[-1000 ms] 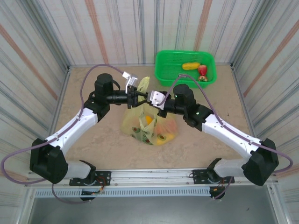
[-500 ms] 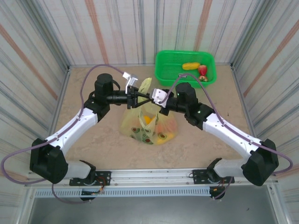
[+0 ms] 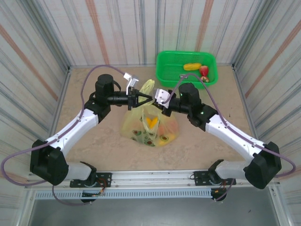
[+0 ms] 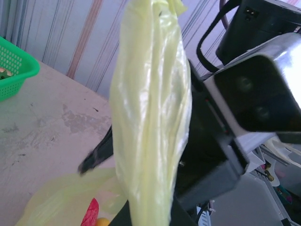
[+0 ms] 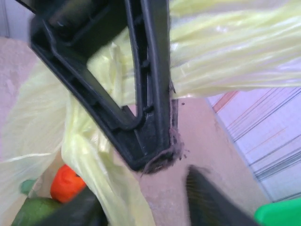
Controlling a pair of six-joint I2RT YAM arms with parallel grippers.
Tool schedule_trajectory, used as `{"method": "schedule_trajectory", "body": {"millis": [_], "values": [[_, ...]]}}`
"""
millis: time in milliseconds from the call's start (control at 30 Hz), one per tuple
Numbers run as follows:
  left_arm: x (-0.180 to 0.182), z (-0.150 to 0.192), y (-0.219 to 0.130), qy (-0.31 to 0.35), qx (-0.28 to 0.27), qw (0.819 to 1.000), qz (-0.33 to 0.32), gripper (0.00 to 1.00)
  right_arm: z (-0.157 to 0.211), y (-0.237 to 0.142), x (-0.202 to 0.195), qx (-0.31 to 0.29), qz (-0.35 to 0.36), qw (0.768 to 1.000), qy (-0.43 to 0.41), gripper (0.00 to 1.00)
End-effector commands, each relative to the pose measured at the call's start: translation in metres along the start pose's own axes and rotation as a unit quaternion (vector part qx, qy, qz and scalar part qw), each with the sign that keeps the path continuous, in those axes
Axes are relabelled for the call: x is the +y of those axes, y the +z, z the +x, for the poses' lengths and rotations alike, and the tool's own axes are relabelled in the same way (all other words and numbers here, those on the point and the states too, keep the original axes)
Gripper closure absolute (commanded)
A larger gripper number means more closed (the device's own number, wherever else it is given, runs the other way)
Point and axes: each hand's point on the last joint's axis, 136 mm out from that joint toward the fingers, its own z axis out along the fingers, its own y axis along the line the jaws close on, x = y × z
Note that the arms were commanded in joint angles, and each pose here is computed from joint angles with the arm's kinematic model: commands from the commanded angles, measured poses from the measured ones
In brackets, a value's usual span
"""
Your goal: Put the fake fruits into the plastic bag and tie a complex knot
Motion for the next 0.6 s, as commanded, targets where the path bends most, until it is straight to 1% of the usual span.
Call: {"method": "schedule_trajectory", "body": {"millis": [0,67,133,200,300,367,433,500,533,567], "values": [[-0.005,-0.001,-0.004,0.025,-0.006,1.0,-0.004,1.0,-0.036,-0.03,0.0,-0.077,-0.018,0.996,0.041,0.37],[-0.006,-0.001,-0.004,0.032,-0.007,0.999,-0.006,1.0,-0.05,-0.04,-0.006,-0.099,-0.034,0.991,0.086,0.32],[-0.008,0.0,-0.003,0.04,-0.007,0.999,-0.006,1.0,-0.059,-0.042,-0.013,-0.105,-0.039,0.984,0.139,0.27],[-0.01,0.002,-0.002,0.052,-0.006,0.999,-0.008,1.0,-0.065,-0.038,-0.017,-0.098,-0.052,0.974,0.196,0.27],[-0.014,0.005,-0.001,0.067,-0.004,0.998,-0.01,1.0,-0.07,-0.028,-0.032,-0.077,-0.048,0.954,0.287,0.28],[-0.015,0.006,-0.002,0.072,-0.004,0.997,-0.012,1.0,-0.07,-0.022,-0.035,-0.064,-0.055,0.943,0.323,0.28],[-0.016,0.006,-0.001,0.075,-0.005,0.997,-0.011,1.0,-0.071,-0.017,-0.033,-0.058,-0.071,0.936,0.341,0.29],[-0.017,0.007,-0.001,0.076,-0.004,0.997,-0.01,1.0,-0.073,-0.014,-0.029,-0.054,-0.09,0.931,0.35,0.32],[-0.017,0.007,-0.001,0.077,-0.003,0.997,-0.01,1.0,-0.073,-0.012,-0.026,-0.05,-0.096,0.929,0.354,0.37],[-0.017,0.007,-0.001,0.077,-0.003,0.997,-0.011,1.0,-0.074,-0.012,-0.024,-0.047,-0.103,0.928,0.355,0.46]]}}
